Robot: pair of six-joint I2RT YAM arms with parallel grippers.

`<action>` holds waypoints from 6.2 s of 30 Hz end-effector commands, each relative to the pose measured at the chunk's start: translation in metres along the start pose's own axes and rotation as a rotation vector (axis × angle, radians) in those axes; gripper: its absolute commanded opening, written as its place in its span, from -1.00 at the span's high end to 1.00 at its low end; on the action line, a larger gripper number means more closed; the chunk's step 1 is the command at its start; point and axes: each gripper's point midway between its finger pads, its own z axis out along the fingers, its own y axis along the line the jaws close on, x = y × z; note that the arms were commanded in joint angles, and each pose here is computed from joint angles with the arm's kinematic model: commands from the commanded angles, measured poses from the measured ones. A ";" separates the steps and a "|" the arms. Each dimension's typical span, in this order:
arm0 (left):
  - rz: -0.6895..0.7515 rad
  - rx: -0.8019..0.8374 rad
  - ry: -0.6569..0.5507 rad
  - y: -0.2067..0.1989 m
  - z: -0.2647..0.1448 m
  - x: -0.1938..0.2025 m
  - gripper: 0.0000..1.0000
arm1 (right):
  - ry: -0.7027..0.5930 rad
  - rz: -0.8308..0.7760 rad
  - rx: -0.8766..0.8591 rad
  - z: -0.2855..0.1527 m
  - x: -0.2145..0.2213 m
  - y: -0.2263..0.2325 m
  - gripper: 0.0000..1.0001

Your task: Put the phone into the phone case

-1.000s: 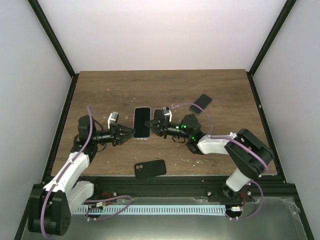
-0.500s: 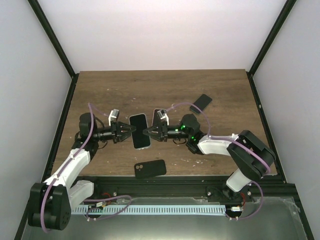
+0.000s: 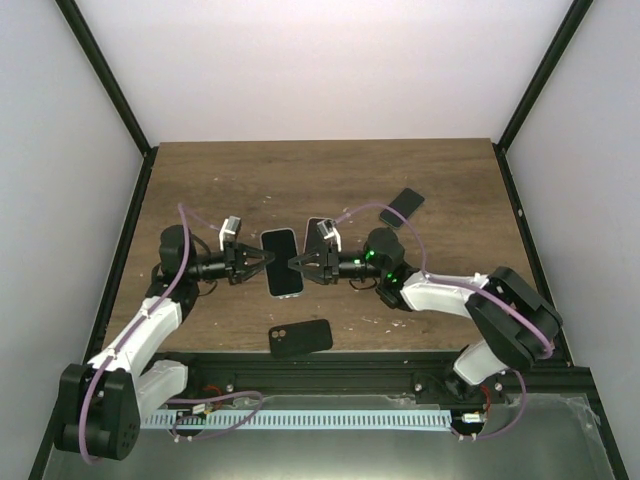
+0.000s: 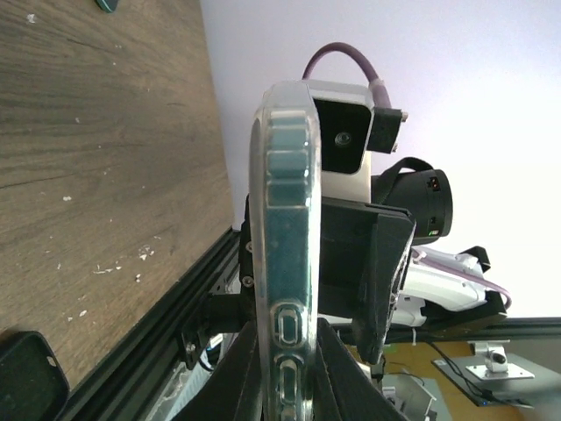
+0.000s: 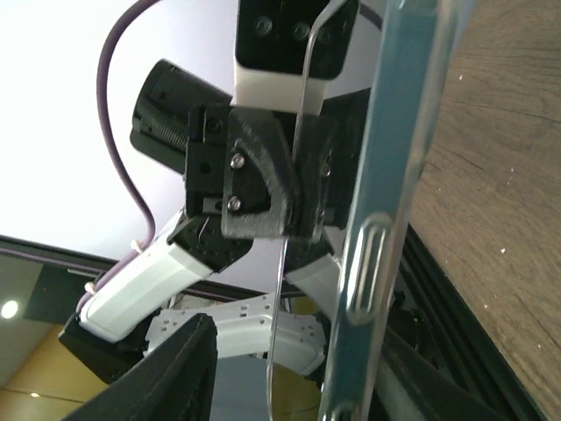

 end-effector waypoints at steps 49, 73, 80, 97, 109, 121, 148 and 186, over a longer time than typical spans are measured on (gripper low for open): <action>0.142 -0.122 -0.049 0.005 -0.003 -0.010 -0.52 | -0.141 -0.181 0.202 -0.035 0.002 0.005 0.99; 0.507 -0.610 -0.429 -0.036 -0.083 -0.025 -1.00 | -0.225 0.031 0.420 0.032 -0.072 -0.122 0.99; 0.529 -0.628 -0.418 -0.032 -0.084 -0.021 -1.00 | -0.223 0.124 0.420 0.049 -0.077 -0.160 0.99; 0.480 -0.615 -0.370 -0.021 -0.077 -0.018 -1.00 | -0.175 0.194 0.526 0.050 -0.063 -0.206 0.49; 0.332 -0.537 -0.234 0.004 -0.054 -0.010 -1.00 | -0.080 0.119 0.567 0.037 -0.050 -0.176 -0.31; 0.277 -0.518 -0.195 0.013 -0.048 -0.006 -0.99 | 0.144 -0.259 0.627 -0.007 -0.007 -0.124 -0.16; 0.536 -0.723 -0.609 -0.053 -0.121 -0.020 -1.00 | 0.636 -0.859 0.783 -0.005 0.078 -0.154 0.13; 0.536 -0.784 -0.638 -0.042 -0.131 -0.020 -1.00 | 0.734 -0.908 0.842 -0.001 0.101 -0.184 0.65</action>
